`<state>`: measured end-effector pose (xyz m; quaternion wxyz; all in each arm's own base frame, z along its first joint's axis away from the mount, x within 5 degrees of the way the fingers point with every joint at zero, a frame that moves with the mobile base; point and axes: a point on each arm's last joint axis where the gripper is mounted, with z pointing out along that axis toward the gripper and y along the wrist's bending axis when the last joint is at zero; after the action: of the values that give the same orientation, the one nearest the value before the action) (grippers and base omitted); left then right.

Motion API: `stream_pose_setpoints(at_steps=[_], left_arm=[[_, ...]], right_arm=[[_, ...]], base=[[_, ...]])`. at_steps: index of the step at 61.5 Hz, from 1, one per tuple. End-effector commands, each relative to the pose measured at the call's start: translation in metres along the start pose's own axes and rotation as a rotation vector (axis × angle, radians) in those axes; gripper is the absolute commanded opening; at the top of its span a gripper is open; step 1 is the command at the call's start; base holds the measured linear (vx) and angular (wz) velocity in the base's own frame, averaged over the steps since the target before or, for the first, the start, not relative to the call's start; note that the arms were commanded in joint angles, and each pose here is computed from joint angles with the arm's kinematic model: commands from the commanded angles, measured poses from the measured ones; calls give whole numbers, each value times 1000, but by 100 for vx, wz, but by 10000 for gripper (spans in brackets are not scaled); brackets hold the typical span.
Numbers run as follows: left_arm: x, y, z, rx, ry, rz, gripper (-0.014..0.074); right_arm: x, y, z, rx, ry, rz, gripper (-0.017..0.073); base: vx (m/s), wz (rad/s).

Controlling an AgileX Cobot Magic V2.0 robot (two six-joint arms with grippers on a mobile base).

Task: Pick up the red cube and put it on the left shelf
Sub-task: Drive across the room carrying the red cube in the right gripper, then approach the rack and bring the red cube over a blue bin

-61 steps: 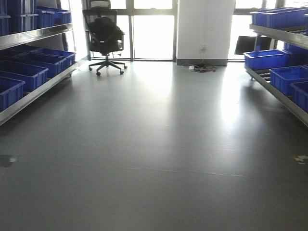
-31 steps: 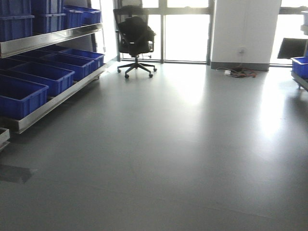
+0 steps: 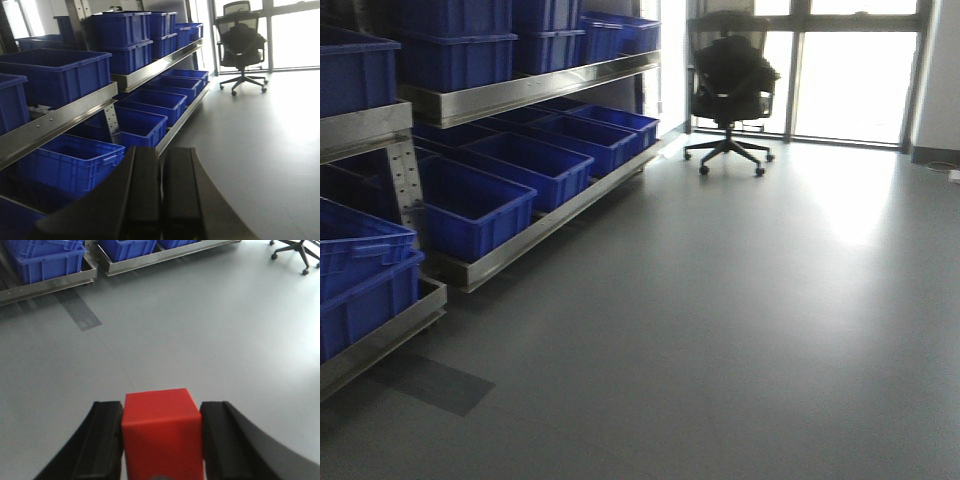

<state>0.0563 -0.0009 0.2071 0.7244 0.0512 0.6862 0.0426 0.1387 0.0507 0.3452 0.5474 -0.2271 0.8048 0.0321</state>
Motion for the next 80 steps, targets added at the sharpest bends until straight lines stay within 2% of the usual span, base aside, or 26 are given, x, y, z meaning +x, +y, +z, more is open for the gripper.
stream_pose_setpoints(at_steps=[1,39,80], left_arm=[[0,0,1,-4,-62,-5,106],[0,0,1,-4,-62,-5,106],[0,0,1,-4,-62,-5,106]], right_arm=[[-17,-3,-7,22,-121,-8,49],[-17,-3,-7,22,-121,-8,49],[-17,-3,-7,22,-121,-8,49]], base=[[52,57],[47,53],[35,64]])
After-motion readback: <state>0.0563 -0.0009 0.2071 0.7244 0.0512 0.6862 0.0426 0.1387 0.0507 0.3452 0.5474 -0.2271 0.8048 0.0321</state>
